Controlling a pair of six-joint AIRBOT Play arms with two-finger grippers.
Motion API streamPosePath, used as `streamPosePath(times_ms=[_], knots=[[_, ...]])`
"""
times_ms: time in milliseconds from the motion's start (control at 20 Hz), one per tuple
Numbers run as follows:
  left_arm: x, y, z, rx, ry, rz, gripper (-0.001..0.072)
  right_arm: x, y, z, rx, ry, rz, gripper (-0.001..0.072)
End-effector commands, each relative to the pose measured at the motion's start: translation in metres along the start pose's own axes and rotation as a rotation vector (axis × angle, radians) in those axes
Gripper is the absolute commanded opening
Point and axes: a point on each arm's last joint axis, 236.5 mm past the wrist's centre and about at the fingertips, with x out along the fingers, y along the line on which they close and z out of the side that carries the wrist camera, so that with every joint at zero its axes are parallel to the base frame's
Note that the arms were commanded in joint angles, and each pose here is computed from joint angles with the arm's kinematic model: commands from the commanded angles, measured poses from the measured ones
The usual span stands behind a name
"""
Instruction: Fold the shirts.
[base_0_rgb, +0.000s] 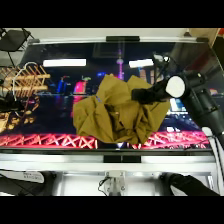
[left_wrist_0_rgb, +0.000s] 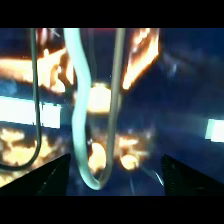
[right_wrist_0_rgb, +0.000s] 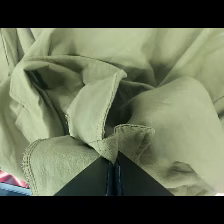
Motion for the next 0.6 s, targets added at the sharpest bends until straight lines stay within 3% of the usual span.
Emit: streamPosePath(times_ms=[0, 200, 250, 400, 550], knots=[[0.018, 0.004, 0.006, 0.004, -0.019, 0.004, 0.0610, 0.001, -0.001, 0.000, -0.002, 0.003, -0.005, 0.0058], [0.035, -0.003, -0.007, -0.001, 0.036, -0.034, 0.0578, 0.001, -0.003, 0.000, -0.005, 0.000, -0.015, 0.0058], [0.039, -0.008, -0.015, 0.002, 0.068, -0.053, 0.0497, 0.001, -0.003, 0.000, -0.005, 0.000, -0.015, 0.0058], [0.045, -0.011, -0.027, 0.005, 0.117, -0.074, 0.0444, 0.001, -0.003, 0.001, -0.006, -0.001, -0.015, 0.0058], [0.046, -0.010, -0.026, 0.007, 0.112, -0.068, 0.0257, 0.001, -0.004, 0.001, -0.012, -0.002, -0.017, 0.0058]])
